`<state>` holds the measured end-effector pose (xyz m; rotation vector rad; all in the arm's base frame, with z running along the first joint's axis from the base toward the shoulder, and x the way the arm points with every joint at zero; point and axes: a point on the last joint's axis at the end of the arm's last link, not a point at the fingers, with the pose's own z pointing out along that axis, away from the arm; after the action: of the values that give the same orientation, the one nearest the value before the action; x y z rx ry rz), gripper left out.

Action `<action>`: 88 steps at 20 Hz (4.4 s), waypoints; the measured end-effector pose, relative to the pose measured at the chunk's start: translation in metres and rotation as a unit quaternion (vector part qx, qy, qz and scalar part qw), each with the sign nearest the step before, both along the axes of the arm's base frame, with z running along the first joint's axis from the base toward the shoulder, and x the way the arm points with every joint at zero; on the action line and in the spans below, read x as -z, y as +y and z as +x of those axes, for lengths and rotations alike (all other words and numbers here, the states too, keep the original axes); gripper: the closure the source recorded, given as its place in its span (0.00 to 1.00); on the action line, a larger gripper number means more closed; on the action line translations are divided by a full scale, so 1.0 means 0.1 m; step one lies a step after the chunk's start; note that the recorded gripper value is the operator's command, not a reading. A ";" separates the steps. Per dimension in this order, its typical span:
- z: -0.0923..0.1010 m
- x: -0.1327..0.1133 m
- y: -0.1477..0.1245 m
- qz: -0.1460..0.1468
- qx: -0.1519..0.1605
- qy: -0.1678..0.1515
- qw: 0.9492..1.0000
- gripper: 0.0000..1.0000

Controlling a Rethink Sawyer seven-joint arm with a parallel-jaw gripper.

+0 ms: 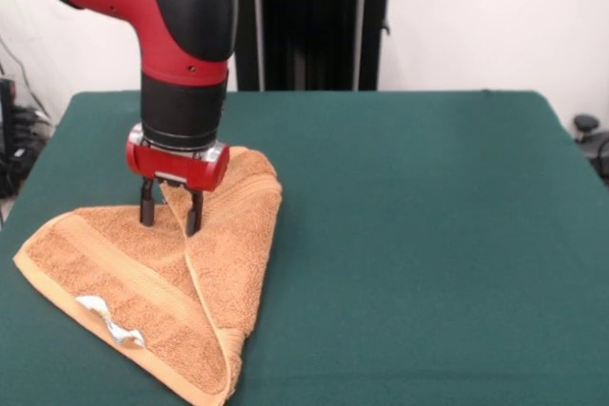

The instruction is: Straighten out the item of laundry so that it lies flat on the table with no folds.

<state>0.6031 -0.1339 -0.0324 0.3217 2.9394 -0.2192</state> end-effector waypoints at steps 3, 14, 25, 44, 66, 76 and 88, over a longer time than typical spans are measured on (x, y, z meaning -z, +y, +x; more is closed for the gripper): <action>0.00 0.00 0.00 0.000 0.001 0.000 1.000 0.00; 0.00 -0.01 0.01 -0.003 0.002 0.001 1.000 0.00; -0.17 -0.08 -0.07 -0.001 0.017 -0.001 1.000 0.00; -0.43 -0.15 -0.02 0.015 0.031 0.001 0.999 0.00; -0.38 -0.11 0.19 0.019 0.044 -0.014 0.999 0.00; -0.33 0.05 0.31 -0.003 0.026 -0.059 0.998 1.00; -0.35 0.10 0.37 -0.023 0.016 -0.089 0.996 1.00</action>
<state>0.5678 -0.0968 -0.0420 0.3617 2.7503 -0.2478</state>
